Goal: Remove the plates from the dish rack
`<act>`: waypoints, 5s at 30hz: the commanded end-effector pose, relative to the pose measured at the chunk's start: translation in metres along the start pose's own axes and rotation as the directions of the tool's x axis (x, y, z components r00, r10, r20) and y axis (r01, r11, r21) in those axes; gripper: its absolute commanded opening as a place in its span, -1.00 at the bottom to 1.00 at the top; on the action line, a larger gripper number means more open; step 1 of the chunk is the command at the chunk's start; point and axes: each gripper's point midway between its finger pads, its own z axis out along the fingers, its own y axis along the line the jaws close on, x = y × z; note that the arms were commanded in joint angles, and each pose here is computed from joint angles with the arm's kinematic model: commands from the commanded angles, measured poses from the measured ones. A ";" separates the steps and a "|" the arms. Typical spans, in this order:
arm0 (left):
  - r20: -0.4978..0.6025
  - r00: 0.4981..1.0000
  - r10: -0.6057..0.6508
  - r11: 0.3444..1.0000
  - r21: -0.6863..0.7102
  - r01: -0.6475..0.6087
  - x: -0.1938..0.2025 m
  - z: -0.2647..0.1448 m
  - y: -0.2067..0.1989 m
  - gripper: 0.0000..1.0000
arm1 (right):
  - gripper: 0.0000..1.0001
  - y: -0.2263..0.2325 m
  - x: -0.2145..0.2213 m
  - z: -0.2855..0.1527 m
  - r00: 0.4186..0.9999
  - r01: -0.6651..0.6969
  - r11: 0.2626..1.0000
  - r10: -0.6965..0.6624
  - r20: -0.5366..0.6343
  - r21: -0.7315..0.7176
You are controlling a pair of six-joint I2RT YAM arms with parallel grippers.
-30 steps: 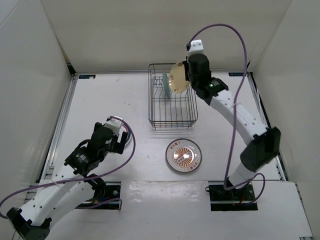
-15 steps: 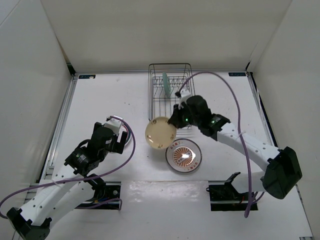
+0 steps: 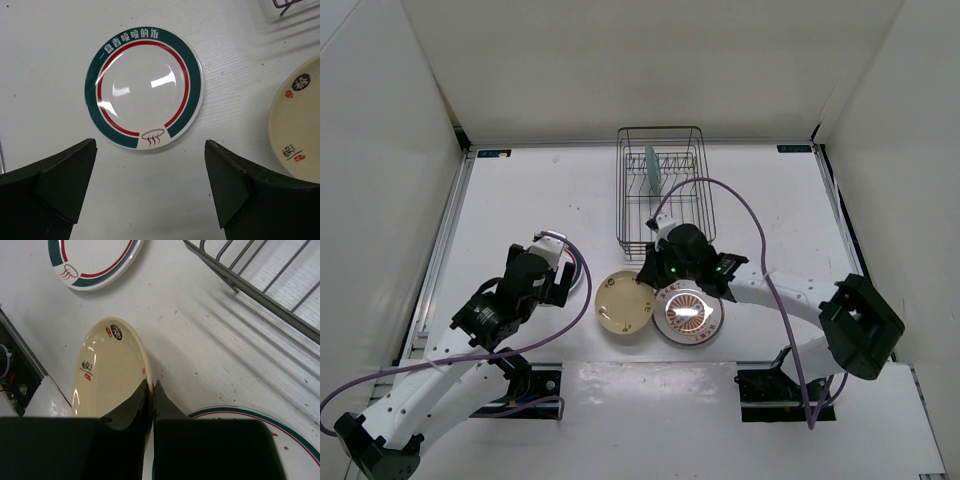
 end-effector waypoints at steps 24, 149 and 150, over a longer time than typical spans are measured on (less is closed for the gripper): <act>0.002 1.000 -0.001 1.000 -0.018 0.001 0.001 0.000 0.004 0.99 | -0.58 -0.001 0.033 0.059 0.996 -0.077 0.995 0.080 -0.049 0.061; 0.031 0.999 -0.017 1.000 -0.022 0.018 -0.002 -0.003 0.006 0.99 | -1.00 0.010 -0.114 -0.116 0.958 0.093 0.995 -0.085 0.274 -0.017; 0.032 0.999 -0.018 1.000 -0.023 0.019 -0.002 -0.003 0.006 0.99 | -1.00 0.021 -0.101 -0.110 0.964 0.092 0.990 -0.062 0.260 -0.106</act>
